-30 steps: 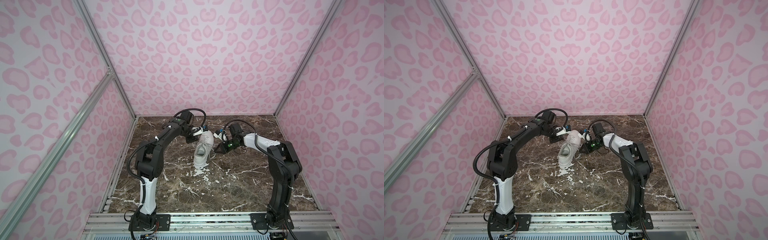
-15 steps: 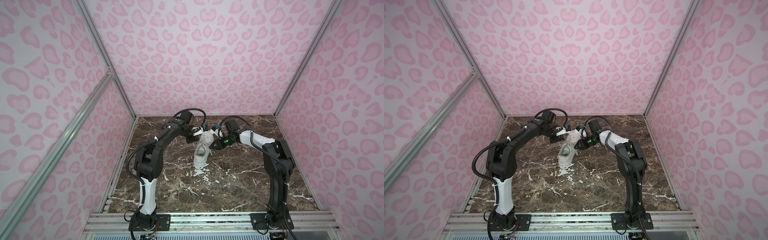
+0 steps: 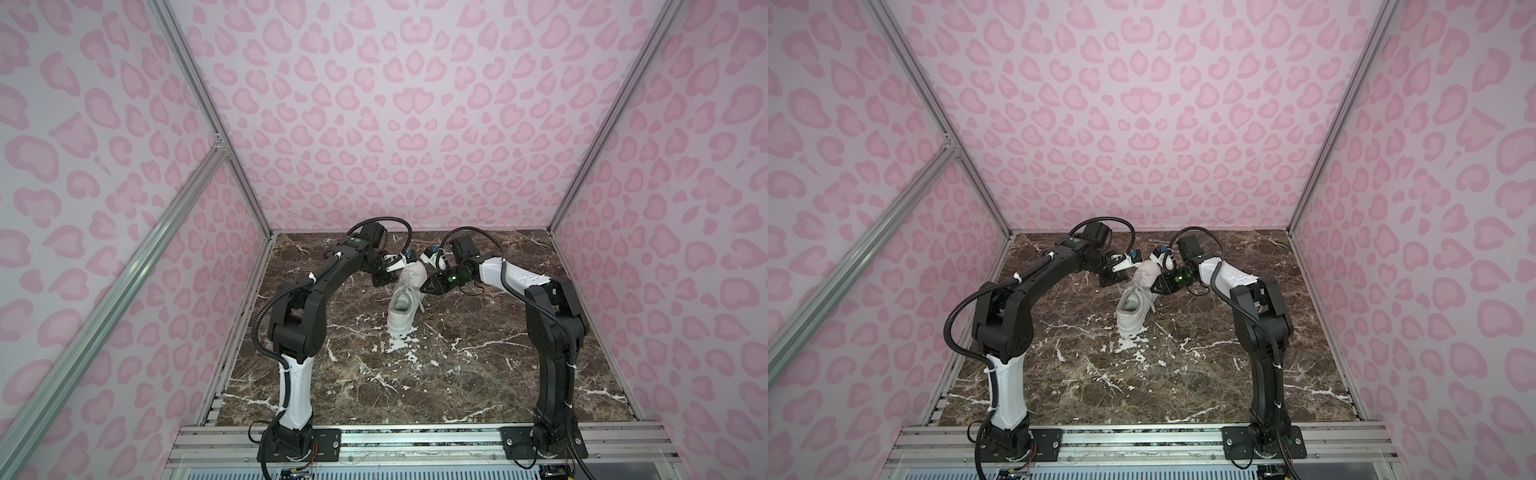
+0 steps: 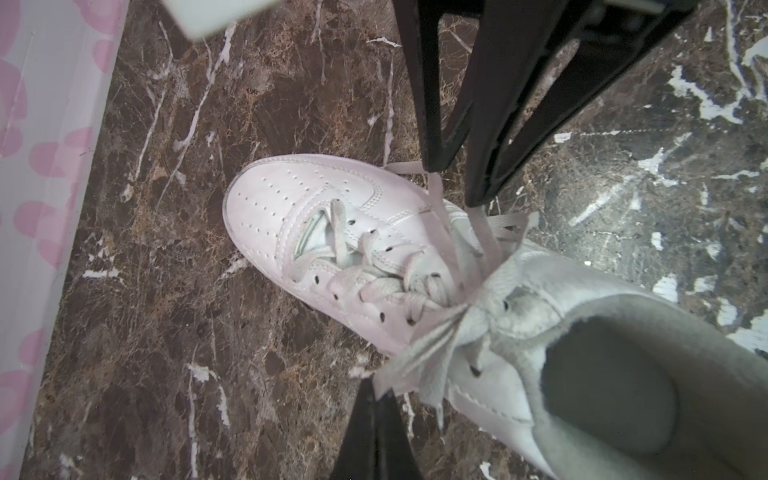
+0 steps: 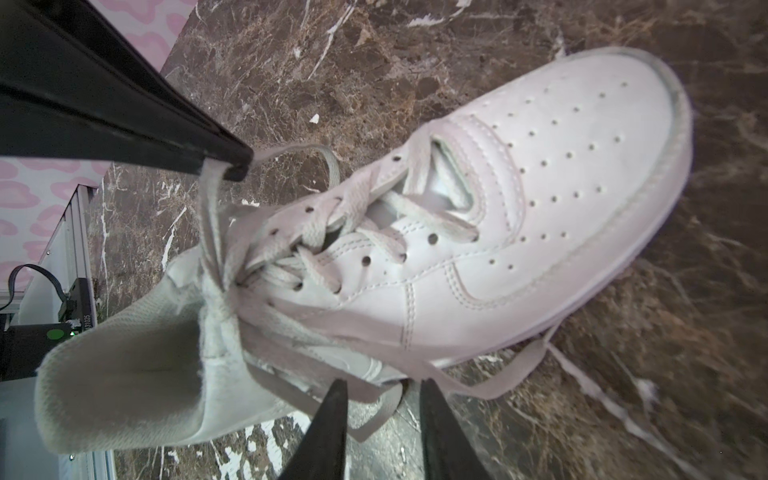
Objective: Tie the shoes
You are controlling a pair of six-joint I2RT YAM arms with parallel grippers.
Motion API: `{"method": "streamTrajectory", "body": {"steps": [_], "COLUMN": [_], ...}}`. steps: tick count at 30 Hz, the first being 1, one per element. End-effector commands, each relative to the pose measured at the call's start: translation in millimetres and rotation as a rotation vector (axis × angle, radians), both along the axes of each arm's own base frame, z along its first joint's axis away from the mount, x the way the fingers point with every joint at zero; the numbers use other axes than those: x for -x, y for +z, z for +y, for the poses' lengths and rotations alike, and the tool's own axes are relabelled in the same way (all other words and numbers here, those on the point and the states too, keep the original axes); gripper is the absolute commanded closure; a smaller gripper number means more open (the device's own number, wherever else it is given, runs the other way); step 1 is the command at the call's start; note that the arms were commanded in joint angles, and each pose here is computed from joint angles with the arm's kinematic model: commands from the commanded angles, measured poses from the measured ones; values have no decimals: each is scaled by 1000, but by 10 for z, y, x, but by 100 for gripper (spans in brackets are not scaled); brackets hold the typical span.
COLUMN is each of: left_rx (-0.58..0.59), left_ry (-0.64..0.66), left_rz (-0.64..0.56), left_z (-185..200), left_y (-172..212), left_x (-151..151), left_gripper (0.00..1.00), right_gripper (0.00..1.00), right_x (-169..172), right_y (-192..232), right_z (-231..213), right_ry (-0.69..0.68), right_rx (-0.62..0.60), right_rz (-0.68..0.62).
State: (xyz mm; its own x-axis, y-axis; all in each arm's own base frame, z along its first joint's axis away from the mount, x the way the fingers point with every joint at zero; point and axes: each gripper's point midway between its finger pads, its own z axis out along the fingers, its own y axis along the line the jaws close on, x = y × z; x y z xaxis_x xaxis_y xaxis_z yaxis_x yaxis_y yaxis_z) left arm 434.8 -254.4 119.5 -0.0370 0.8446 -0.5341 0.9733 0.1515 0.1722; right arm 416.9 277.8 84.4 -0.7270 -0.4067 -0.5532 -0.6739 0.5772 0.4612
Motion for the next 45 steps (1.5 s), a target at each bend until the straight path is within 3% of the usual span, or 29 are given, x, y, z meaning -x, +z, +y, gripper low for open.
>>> {"method": "streamTrajectory", "body": {"steps": [1,12,17,32,36,41,45], "left_rx": [11,11,10,5,5,0,-6], "left_ry": [-12,-10,-11,-9,-7,-4,6], "left_rz": [-5,-3,-5,-4,-6,-18,-42], "left_z": [-7,3,5,20,27,38,61], "left_y": [55,42,39,33,39,62,96], "left_x": [34,41,44,53,46,27,-12], "left_gripper": [97,97,97,97,97,97,97], "right_gripper": [72,72,72,72,80,100,100], "right_x": [56,115,221,134,168,189,203], "right_y": [-43,78,-109,-55,-91,-70,-61], "right_z": [31,-10,-6,163,179,112,55], "right_ry": [25,18,34,66,77,63,55], "right_rx": [0,-17,-10,-53,-56,-37,-16], "right_rz": [16,4,55,39,61,53,53]}}
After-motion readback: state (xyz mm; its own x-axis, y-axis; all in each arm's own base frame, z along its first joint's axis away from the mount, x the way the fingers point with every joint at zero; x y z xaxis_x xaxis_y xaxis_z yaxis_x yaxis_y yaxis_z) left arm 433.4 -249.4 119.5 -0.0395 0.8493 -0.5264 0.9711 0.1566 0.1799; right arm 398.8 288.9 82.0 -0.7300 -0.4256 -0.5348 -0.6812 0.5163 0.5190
